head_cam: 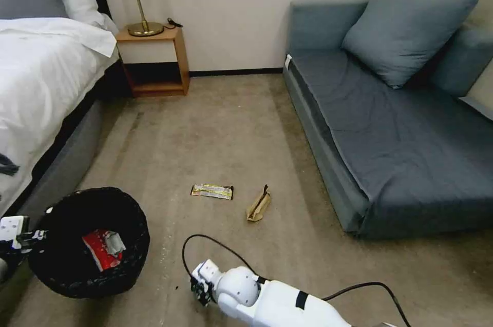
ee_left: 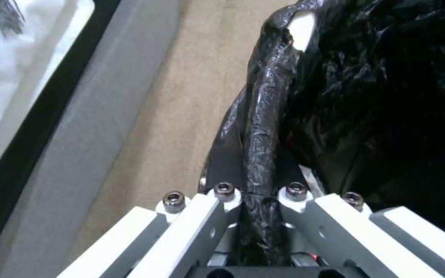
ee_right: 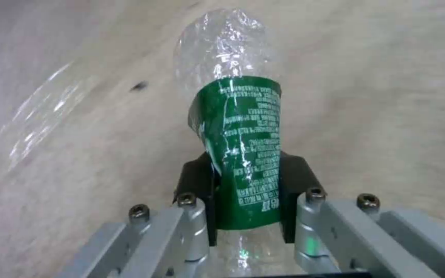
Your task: Pick up the trash bin, then pick up the garbage on the floor and place it into the trash bin.
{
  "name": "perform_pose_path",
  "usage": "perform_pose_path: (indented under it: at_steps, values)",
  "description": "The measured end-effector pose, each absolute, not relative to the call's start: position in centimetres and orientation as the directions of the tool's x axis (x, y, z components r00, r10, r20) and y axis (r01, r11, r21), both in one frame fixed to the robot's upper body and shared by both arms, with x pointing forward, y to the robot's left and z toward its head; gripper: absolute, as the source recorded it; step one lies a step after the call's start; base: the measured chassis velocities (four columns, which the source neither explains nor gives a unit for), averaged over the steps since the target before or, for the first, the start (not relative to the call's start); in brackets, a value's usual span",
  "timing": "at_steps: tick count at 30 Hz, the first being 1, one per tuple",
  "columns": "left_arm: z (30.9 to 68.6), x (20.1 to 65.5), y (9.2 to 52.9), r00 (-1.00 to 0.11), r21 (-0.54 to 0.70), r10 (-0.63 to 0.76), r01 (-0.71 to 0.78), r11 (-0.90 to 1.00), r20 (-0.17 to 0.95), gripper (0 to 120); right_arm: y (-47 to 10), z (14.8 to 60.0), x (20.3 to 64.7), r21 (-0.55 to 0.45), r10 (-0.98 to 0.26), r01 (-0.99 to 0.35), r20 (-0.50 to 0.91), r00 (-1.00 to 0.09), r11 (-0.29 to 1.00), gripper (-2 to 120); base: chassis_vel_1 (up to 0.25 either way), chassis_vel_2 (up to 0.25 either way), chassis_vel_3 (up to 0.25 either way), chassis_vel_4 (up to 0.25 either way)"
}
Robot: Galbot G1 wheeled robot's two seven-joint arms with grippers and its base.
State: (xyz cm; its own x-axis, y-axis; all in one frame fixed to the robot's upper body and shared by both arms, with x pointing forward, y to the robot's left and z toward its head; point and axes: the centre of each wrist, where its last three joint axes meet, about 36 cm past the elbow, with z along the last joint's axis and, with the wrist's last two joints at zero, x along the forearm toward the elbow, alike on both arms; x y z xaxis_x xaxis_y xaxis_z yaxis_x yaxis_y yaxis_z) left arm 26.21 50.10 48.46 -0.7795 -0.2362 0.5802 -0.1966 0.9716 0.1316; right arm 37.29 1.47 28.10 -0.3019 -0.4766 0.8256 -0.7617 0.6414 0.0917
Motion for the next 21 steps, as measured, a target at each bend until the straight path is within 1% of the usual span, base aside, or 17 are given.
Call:
perform_pose_path:
  at_steps: [2,5,6,7,8,9,10,11,12,14,15,16,18,19,20,21]
  values:
    - [48.3,26.2,50.0,-0.779,0.128,-0.235,-0.198,0.972,0.581,3,0.8,28.6,37.8,0.095,-0.479,-0.746,0.818,-0.32,0.659,21,0.0,0.0,0.0,0.0]
    - [48.0,26.1,49.7,-0.778,0.121,-0.228,-0.195,0.973,0.585,3,-1.6,31.2,39.5,0.114,-0.5,-0.683,0.768,-0.4,0.722,21,0.0,0.0,0.0,0.0]
    - [48.0,26.1,49.7,-0.778,0.121,-0.228,-0.195,0.973,0.585,3,-1.6,31.2,39.5,0.114,-0.5,-0.683,0.768,-0.4,0.722,21,0.0,0.0,0.0,0.0]
    - [48.0,26.2,49.6,-0.78,0.119,-0.226,-0.192,0.974,0.584,3,-2.3,32.2,40.0,0.119,-0.507,-0.665,0.747,-0.429,0.737,21,0.0,0.0,0.0,0.0]
    - [48.1,26.2,49.3,-0.783,0.117,-0.22,-0.188,0.975,0.581,3,-3.6,34.5,40.6,0.145,-0.534,-0.634,0.695,-0.481,0.76,21,0.0,0.0,0.0,0.0]
    - [48.1,26.3,49.2,-0.785,0.116,-0.219,-0.187,0.976,0.58,3,-4.1,35.4,40.7,0.161,-0.549,-0.624,0.668,-0.501,0.765,21,0.0,0.0,0.0,0.0]
    - [48.1,26.3,49.2,-0.785,0.116,-0.219,-0.187,0.976,0.58,3,-4.1,35.4,40.7,0.161,-0.549,-0.624,0.668,-0.501,0.765,21,0.0,0.0,0.0,0.0]
    - [48.1,26.3,49.1,-0.787,0.114,-0.218,-0.186,0.976,0.577,3,-4.6,36.5,40.8,0.18,-0.569,-0.614,0.631,-0.527,0.769,21,0.0,0.0,0.0,0.0]
    - [48.1,26.2,49.0,-0.788,0.112,-0.217,-0.187,0.976,0.576,3,-5.3,38.2,40.6,0.212,-0.605,-0.606,0.555,-0.571,0.767,21,0.0,0.0,0.0,0.0]
    - [48.1,26.1,48.9,-0.788,0.109,-0.216,-0.188,0.976,0.577,3,-5.6,40.4,40.0,0.249,-0.654,-0.616,0.439,-0.616,0.747,21,0.0,0.0,0.0,0.0]
    - [48.1,26.1,48.9,-0.788,0.109,-0.216,-0.188,0.976,0.577,3,-5.6,40.4,40.0,0.249,-0.654,-0.616,0.439,-0.616,0.747,21,0.0,0.0,0.0,0.0]
    - [47.9,26.1,48.8,-0.787,0.106,-0.214,-0.188,0.976,0.579,3,-5.5,41.7,39.5,0.266,-0.685,-0.634,0.363,-0.632,0.726,21,0.0,0.0,0.0,0.0]
    - [47.7,26.1,48.5,-0.786,0.101,-0.208,-0.184,0.978,0.582,3,-4.6,44.1,38.5,0.28,-0.748,-0.694,0.233,-0.621,0.663,21,0.0,0.0,0.0,0.0]
    - [47.7,26.1,48.3,-0.787,0.099,-0.205,-0.182,0.978,0.582,3,-4.2,44.8,38.2,0.28,-0.769,-0.717,0.195,-0.608,0.638,21,0.0,0.0,0.0,0.0]
    - [47.7,26.1,48.3,-0.787,0.099,-0.205,-0.182,0.978,0.582,3,-4.2,44.8,38.2,0.28,-0.769,-0.717,0.195,-0.608,0.638,21,0.0,0.0,0.0,0.0]
    - [47.7,26.1,48.2,-0.788,0.097,-0.202,-0.18,0.979,0.582,3,-3.6,45.3,37.8,0.28,-0.789,-0.739,0.162,-0.593,0.613,21,0.0,0.0,0.0,0.0]
